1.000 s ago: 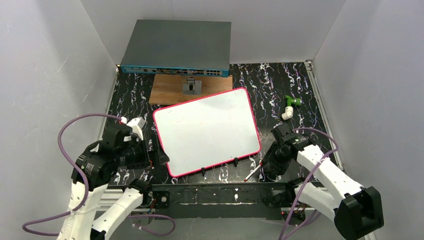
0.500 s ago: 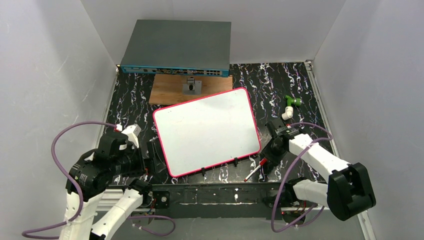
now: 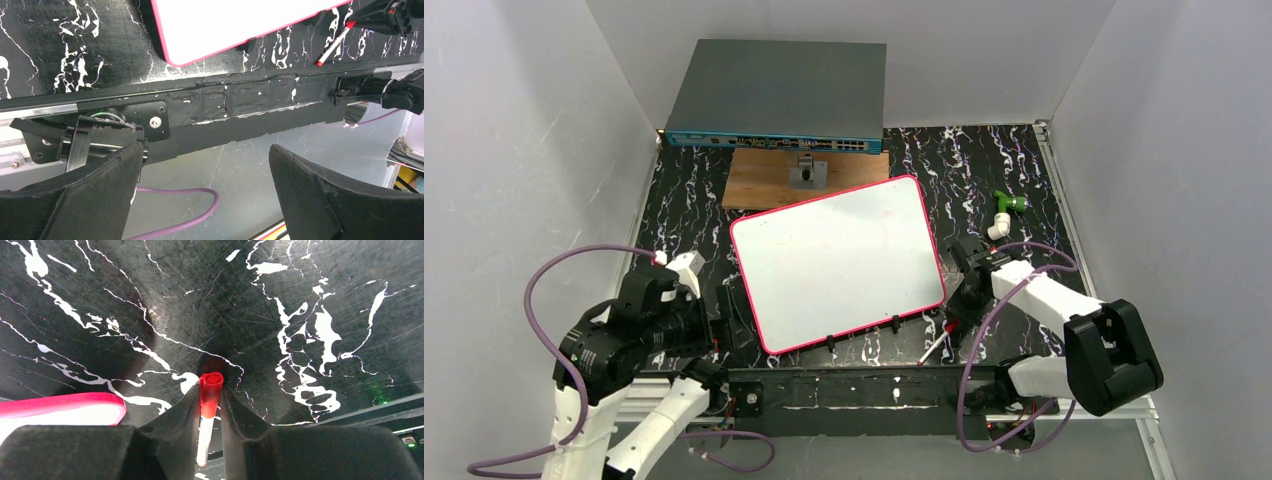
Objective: Write a sentence on the whiteboard
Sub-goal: Pick up the whiteboard marker from the center of the board.
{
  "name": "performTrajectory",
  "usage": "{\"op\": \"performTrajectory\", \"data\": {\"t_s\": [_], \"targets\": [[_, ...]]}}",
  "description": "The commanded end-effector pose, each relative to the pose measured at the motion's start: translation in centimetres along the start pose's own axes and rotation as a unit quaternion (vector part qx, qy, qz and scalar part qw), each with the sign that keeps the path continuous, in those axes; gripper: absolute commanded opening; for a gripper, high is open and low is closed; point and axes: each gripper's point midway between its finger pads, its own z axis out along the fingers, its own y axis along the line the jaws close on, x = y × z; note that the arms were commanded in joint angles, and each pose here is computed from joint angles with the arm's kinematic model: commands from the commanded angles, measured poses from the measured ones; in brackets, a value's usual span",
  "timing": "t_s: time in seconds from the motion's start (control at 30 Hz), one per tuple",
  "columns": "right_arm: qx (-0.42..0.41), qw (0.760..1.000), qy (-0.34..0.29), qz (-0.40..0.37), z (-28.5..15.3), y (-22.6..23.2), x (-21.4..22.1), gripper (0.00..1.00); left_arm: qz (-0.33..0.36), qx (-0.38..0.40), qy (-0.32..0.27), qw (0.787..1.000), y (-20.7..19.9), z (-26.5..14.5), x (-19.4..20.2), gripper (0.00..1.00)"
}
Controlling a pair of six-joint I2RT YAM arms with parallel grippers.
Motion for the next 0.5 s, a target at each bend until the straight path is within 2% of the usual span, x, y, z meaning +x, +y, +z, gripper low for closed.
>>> {"op": "performTrajectory", "data": {"t_s": [0.0,0.17,0.27,0.47], "targets": [[0.020,1.000,-0.012,-0.015,1.3,-0.5,-0.3,0.27,0.003,0.008,0.015,1.000,-0.6,-0.7,0.2,0.98],[0.036,0.998,-0.019,-0.044,1.7,-0.6,0.0,0.25,0.009,0.008,0.018,1.000,-0.7,-0.8,0.0,0.98],[0.038,0.997,-0.021,-0.059,1.4,-0.5,0.0,0.01,0.010,0.012,0.019,1.000,-0.9,-0.9,-0.2,0.98],[0.015,0.995,-0.047,-0.084,-2.0,-0.1,-0.4,0.01,0.011,0.016,0.011,1.000,-1.1,-1.0,-0.5,0.98]]}}
